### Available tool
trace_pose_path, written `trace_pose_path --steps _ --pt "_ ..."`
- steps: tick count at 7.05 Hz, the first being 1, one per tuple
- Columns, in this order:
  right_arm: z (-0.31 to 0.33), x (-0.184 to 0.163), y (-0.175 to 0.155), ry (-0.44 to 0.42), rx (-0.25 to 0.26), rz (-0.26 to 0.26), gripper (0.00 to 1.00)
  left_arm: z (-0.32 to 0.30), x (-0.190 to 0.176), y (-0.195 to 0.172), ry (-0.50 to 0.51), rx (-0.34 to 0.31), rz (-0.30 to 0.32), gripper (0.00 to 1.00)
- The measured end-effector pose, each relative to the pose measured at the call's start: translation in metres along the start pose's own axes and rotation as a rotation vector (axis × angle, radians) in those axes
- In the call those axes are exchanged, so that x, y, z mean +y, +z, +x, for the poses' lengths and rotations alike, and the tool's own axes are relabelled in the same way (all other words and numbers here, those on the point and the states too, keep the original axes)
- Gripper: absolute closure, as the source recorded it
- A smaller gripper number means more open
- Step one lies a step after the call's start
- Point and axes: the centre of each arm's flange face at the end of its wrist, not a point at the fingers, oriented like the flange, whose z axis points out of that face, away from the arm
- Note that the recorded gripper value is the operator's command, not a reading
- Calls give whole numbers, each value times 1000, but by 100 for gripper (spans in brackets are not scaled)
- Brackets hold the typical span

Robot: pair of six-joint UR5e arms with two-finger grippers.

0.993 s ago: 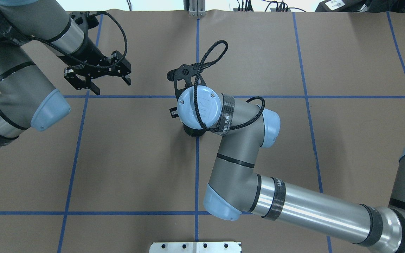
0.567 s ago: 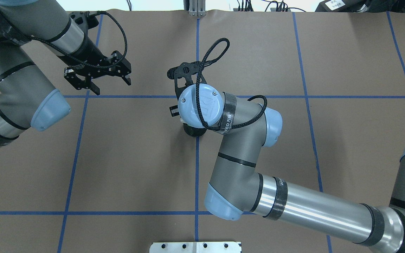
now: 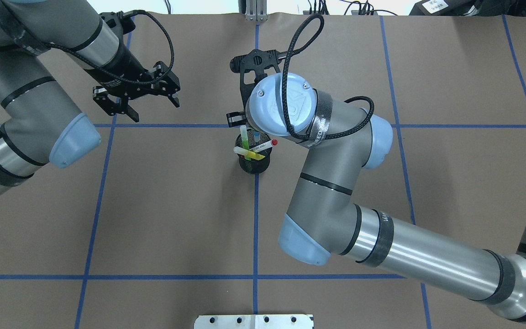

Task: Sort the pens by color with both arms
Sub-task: 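Lift the blue pen out with the right gripper while the left gripper approaches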

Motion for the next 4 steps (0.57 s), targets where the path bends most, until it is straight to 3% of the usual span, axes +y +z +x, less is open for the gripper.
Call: trace_pose_path --steps 4 --pt "37 -41 -61 97 -59 -38 87 58 4 10 -80 2 44 1"
